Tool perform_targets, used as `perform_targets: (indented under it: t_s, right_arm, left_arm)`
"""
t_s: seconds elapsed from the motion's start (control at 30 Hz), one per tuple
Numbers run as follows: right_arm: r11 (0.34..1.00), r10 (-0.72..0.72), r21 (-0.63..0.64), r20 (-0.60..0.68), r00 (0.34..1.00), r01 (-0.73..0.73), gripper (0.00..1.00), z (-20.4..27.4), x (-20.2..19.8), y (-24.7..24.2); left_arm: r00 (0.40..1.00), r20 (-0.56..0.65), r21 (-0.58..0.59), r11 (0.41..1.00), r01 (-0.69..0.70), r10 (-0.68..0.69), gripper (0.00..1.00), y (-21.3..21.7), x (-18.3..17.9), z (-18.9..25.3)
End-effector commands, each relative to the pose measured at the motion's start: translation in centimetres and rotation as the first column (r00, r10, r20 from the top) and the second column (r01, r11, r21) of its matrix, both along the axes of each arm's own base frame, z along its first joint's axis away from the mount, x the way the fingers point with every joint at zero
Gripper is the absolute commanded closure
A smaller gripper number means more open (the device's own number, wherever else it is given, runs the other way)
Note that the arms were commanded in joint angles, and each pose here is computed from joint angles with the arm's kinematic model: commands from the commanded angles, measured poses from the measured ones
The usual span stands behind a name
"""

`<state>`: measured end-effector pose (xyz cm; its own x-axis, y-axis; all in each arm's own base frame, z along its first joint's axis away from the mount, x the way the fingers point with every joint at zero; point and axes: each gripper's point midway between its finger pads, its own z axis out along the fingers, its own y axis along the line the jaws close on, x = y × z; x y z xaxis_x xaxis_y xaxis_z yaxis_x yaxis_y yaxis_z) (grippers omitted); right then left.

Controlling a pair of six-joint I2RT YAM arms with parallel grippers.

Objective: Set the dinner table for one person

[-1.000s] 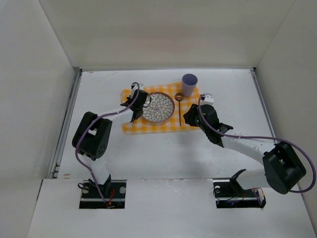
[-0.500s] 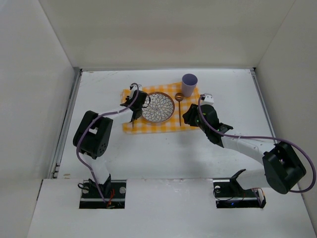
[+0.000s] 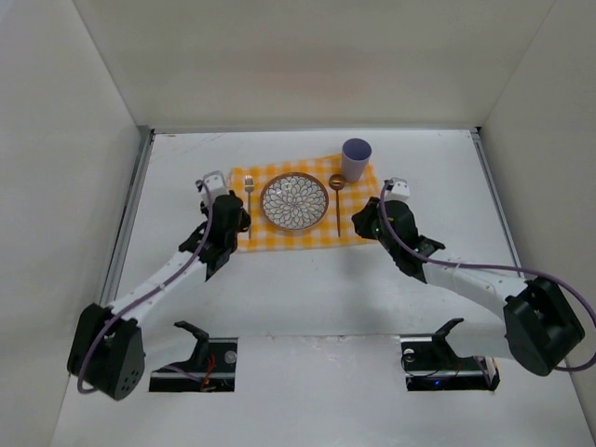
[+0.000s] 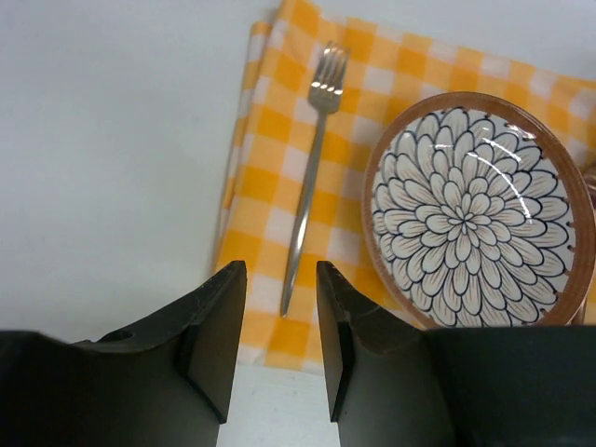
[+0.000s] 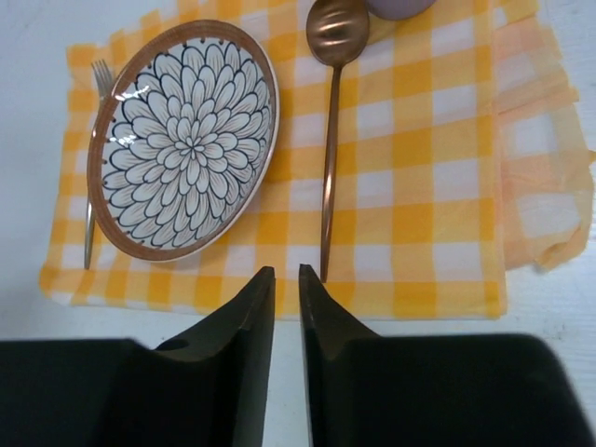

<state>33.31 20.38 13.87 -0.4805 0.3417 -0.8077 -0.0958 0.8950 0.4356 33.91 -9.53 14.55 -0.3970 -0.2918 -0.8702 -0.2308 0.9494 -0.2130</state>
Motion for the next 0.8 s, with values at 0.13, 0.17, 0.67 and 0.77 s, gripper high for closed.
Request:
perform_targets:
  t_s: [0.13,0.17,0.67,0.77]
  right_arm:
    - [0.973,-0.189,0.162,0.152,0.970,0.164,0.81,4.7,0.7,-4.1]
    - [0.966,-0.211,0.184,0.159,0.965,0.181,0.77,4.9,0.7,-4.7]
    - [0.944,-0.264,0.243,0.145,0.954,0.225,0.47,4.1,1.5,-6.3]
    - [0.943,-0.266,0.246,0.141,0.954,0.226,0.46,3.9,1.3,-6.4]
  left_arm:
    - [0.948,-0.106,-0.199,0.927,-0.317,0.301,0.65,6.8,-6.4,-4.6]
    - [0.938,-0.118,-0.207,0.915,-0.345,0.327,0.64,7.5,-7.1,-4.8]
    - [0.899,-0.156,-0.204,0.877,-0.435,0.410,0.55,10.3,-9.2,-5.1]
    - [0.894,-0.146,-0.218,0.868,-0.446,0.423,0.55,10.5,-9.2,-5.4]
